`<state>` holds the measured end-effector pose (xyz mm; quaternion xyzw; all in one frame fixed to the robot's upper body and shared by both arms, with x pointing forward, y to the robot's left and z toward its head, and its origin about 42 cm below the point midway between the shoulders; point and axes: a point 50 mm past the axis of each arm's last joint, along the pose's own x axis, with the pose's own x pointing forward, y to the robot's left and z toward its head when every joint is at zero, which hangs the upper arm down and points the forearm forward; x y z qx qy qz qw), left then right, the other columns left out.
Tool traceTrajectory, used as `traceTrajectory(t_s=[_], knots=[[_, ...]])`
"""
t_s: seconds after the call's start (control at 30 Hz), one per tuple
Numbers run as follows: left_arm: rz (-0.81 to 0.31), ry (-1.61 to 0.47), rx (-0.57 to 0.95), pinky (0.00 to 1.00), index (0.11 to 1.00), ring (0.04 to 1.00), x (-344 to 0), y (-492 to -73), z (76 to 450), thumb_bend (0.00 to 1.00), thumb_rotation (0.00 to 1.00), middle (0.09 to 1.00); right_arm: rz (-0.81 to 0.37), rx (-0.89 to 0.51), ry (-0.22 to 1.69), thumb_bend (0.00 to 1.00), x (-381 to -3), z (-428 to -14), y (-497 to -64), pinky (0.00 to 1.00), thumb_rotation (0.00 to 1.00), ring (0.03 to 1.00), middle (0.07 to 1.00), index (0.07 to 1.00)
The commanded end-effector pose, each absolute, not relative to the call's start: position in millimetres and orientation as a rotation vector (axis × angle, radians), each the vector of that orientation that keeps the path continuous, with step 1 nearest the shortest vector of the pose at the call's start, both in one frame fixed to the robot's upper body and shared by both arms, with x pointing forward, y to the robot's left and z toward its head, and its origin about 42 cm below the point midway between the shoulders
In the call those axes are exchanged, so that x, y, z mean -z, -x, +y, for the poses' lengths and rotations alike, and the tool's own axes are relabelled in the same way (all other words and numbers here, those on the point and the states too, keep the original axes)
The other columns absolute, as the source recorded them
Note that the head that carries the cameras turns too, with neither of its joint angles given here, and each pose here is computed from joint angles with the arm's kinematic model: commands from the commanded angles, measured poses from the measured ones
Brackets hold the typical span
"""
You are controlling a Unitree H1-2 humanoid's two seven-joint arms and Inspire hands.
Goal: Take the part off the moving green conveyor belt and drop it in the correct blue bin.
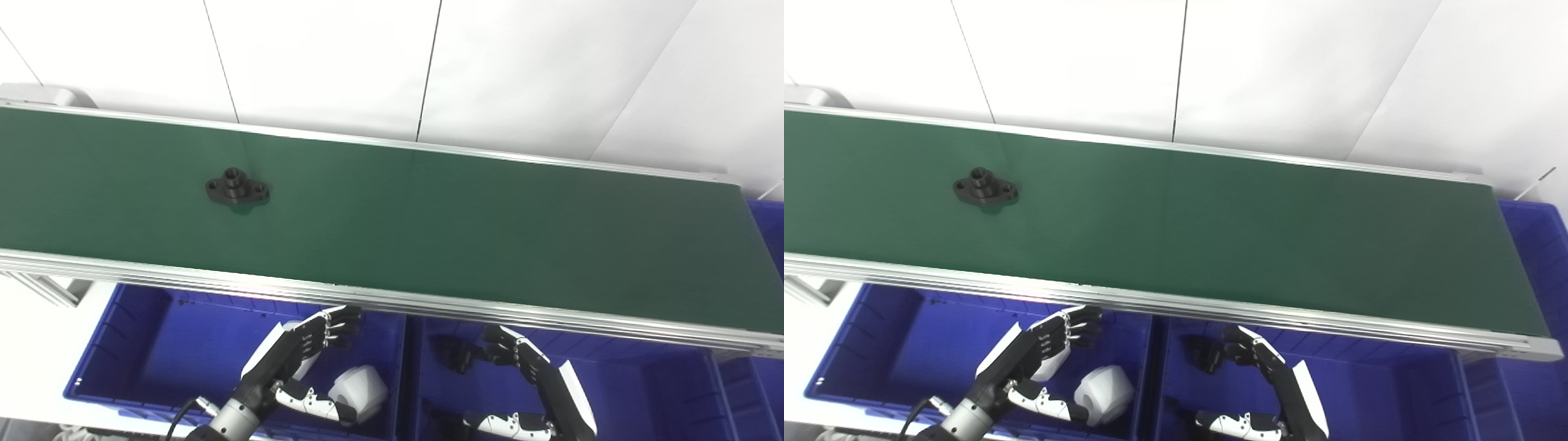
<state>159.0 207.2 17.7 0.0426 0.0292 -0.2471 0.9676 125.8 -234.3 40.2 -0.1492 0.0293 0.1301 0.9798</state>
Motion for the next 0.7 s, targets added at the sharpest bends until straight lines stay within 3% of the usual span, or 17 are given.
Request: traceTrajectory(t_s=[0.0, 0.67], knots=[[-0.003, -0.089, 0.501, 0.73, 0.830, 0.800, -24.7, -164.1, 206.6, 0.88, 0.06, 0.848, -0.017, -0.248, 0.284, 0.84, -49.5, -234.6, -129.4, 0.74, 0.18, 0.765, 0.796, 0.812], [0.022, -0.083, 0.484, 0.72, 0.820, 0.788, -19.3, -167.0, 216.1, 0.90, 0.11, 0.845, -0.024, -0.240, 0.287, 0.82, -52.4, -227.0, -132.0, 0.74, 0.18, 0.760, 0.793, 0.813]])
